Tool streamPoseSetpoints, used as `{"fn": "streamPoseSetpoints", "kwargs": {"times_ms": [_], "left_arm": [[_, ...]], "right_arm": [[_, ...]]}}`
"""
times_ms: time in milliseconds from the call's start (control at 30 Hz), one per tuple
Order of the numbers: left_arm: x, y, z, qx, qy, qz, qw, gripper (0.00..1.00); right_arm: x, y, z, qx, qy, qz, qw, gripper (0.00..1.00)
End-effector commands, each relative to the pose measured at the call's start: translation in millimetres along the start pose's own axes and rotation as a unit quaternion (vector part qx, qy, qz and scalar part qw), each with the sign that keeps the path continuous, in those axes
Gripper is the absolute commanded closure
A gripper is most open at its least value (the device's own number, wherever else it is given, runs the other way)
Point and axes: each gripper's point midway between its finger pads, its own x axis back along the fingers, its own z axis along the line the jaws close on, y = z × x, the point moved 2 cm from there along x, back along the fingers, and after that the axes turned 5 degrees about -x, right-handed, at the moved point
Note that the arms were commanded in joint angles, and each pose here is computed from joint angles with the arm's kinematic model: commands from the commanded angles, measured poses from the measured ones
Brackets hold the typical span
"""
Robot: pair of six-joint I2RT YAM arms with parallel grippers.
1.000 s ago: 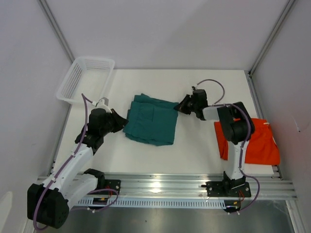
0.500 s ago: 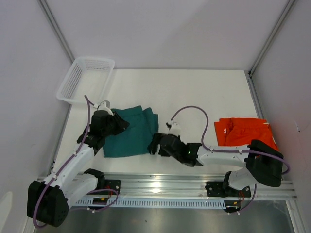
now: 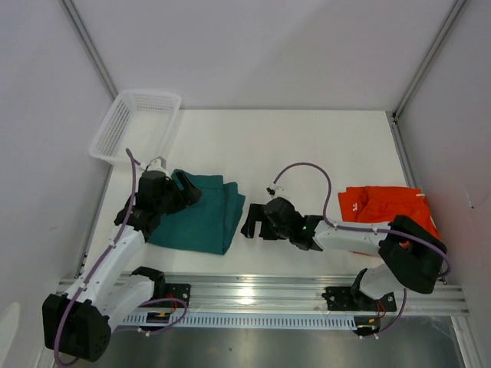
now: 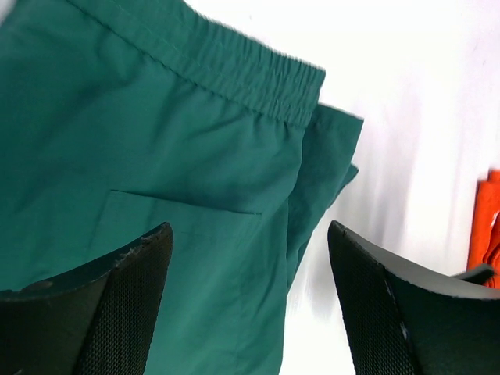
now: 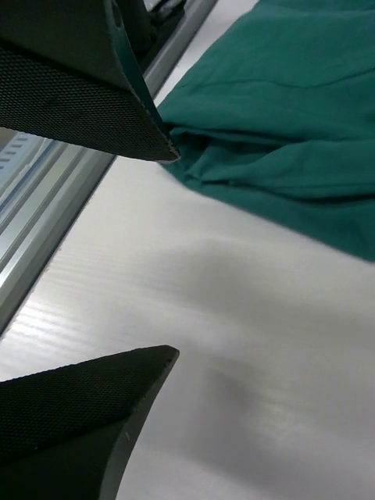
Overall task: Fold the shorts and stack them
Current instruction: Neatly place the folded shorts to the corner
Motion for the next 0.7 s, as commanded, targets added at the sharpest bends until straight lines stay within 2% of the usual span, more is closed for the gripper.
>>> {"fn": "streamPoseSetpoints", "kwargs": {"times_ms": [0,133,233,467,633,667], "left_arm": [[19.9,23.0,-6.2,-0.008,-0.014,-0.032,0.999,0.18],[30.6,26.7,-10.2,-0.007,-0.022,-0.038,0.999,0.17],[35.5,28.8,-12.1,-0.01,-0.024,-0.04,0.999,0.17],[43.5,31.9,-12.6,-0.014,-0.024,-0.048,0.998,0.17],[44.4,31.1,-10.9,-0.017,-0.02,-0.046,0.999,0.17],[44.7,30.8,-10.9,-0.018,-0.019,-0.046,0.999,0.17]], "right_arm": [[-7.4,9.0,53.3,0.025,0.12,0.034,0.992,0.01],[-29.5,8.5,67.9,-0.01,0.159,0.059,0.986,0.0],[-48.6,0.3,60.6,-0.056,0.152,0.08,0.983,0.0],[-79.2,-3.7,62.8,-0.102,0.124,0.055,0.985,0.01],[-95.1,-4.8,55.9,-0.101,0.081,0.049,0.99,0.01],[-98.0,-0.6,60.7,-0.097,0.078,0.042,0.991,0.06]]}}
